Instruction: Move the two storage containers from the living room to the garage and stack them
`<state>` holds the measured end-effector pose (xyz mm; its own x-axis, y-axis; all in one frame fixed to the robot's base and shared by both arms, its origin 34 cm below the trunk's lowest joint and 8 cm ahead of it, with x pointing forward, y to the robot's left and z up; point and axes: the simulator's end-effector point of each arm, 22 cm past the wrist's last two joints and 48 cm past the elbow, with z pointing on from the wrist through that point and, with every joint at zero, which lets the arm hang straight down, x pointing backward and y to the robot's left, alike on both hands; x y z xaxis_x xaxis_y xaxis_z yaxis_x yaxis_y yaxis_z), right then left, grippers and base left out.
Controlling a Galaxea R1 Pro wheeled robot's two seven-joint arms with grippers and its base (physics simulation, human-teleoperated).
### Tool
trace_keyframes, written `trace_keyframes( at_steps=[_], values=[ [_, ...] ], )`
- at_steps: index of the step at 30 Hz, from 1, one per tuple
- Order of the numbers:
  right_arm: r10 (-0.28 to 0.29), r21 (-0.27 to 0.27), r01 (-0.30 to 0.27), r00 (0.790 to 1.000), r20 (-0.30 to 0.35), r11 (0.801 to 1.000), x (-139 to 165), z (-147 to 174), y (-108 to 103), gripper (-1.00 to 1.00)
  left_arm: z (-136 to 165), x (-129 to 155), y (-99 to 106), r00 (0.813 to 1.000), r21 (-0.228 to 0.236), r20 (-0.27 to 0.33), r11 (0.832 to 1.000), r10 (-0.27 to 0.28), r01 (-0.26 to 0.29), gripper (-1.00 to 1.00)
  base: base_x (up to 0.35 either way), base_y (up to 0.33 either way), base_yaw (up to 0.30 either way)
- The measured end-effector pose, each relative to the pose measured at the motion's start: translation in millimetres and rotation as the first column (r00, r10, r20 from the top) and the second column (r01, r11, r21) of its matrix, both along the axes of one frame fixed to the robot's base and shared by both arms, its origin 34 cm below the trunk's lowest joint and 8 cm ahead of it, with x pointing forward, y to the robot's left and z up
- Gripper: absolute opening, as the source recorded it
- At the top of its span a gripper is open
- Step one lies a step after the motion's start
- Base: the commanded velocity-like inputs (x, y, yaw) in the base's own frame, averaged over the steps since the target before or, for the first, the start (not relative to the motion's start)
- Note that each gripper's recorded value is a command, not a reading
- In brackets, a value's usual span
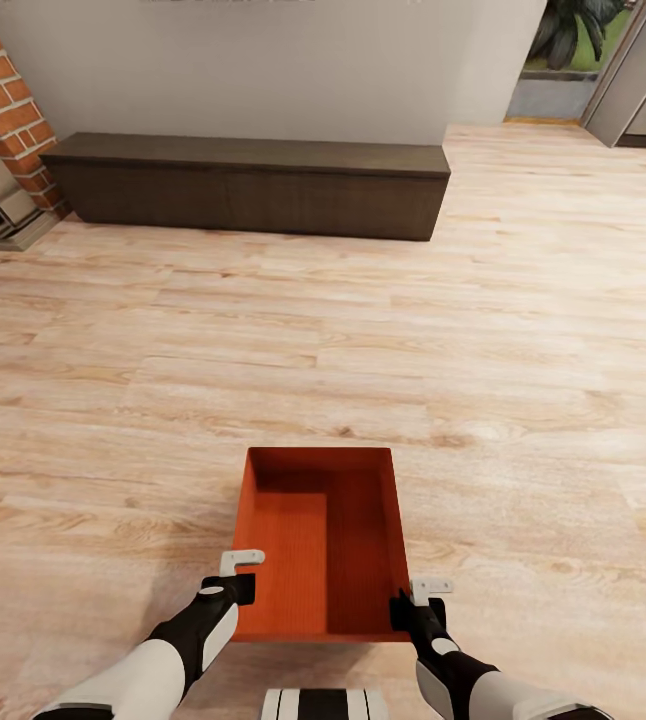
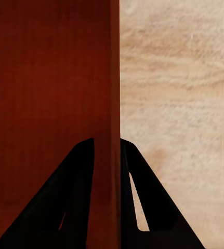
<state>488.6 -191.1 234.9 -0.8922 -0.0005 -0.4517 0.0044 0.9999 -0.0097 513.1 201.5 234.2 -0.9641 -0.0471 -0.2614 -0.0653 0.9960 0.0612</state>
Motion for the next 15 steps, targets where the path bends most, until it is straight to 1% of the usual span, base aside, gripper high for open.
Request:
trace_keyframes(
  at_steps=[15],
  values=[
    [-0.001,-0.001,0.001,1.0,0.0,1.0,6,31,1,-1.0,31,6,1,1.0,0.0,0.0,1.0,0.001,-0.001,-1.0,0.0,0.0,0.0]
  ],
)
